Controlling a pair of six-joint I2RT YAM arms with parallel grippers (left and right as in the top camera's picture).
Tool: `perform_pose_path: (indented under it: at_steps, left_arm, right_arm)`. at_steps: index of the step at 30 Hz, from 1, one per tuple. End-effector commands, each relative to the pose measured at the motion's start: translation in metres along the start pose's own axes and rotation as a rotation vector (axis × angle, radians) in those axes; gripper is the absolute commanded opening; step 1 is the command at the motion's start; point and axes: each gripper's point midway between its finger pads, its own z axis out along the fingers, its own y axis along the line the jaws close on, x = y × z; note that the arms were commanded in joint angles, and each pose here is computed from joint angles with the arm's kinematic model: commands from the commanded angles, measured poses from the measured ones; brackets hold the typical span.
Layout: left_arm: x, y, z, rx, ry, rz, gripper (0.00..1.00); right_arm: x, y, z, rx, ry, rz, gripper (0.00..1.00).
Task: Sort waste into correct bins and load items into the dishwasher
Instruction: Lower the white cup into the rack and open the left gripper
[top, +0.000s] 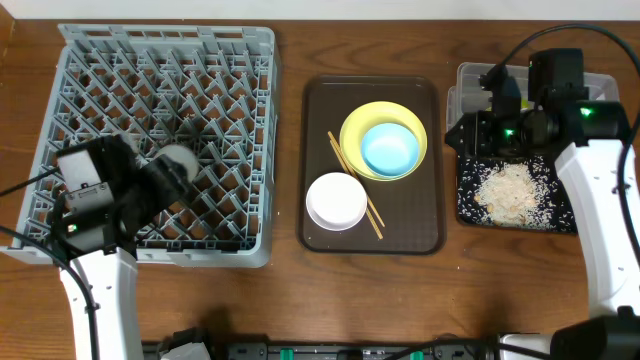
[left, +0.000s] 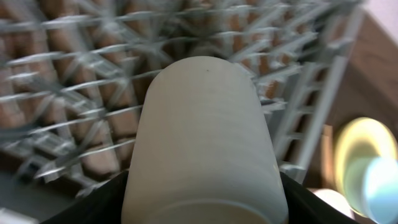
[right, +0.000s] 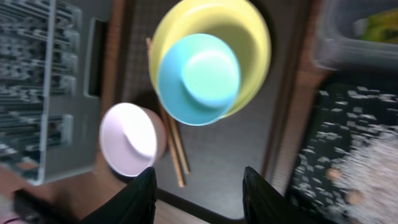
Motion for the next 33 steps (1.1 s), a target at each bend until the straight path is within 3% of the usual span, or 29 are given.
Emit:
perform_pose_path:
  at_steps: [1, 14, 19, 21, 29, 33]
  left_arm:
    - [-0.010, 0.020, -0.005, -0.101, -0.025, -0.035, 0.33]
    - [0.016, 0.046, 0.026, -0.211, 0.153, -0.115, 0.36]
    - [0.018, 0.049, 0.032, -0.219, 0.174, -0.119, 0.83]
    - [0.015, 0.047, 0.032, -0.212, 0.164, -0.117, 0.91]
    - [-0.017, 0.014, 0.006, -0.149, 0.059, -0.051, 0.91]
    - [-0.016, -0.004, 0.003, -0.124, 0.061, -0.001, 0.90]
  right_arm:
    - [-0.002, -0.011, -0.010, 0.074, -0.028, -0.032, 0.42]
    - [0.001, -0.011, -0.010, 0.074, -0.014, -0.026, 0.43]
    - [0.002, -0.011, -0.010, 0.074, -0.011, -0.025, 0.43]
    - [0.003, -0.011, -0.010, 0.074, -0.008, -0.024, 0.43]
    - [0.005, -0.011, -0.010, 0.074, 0.001, -0.020, 0.43]
    - [0.007, -0.011, -0.010, 0.075, 0.008, -0.017, 0.43]
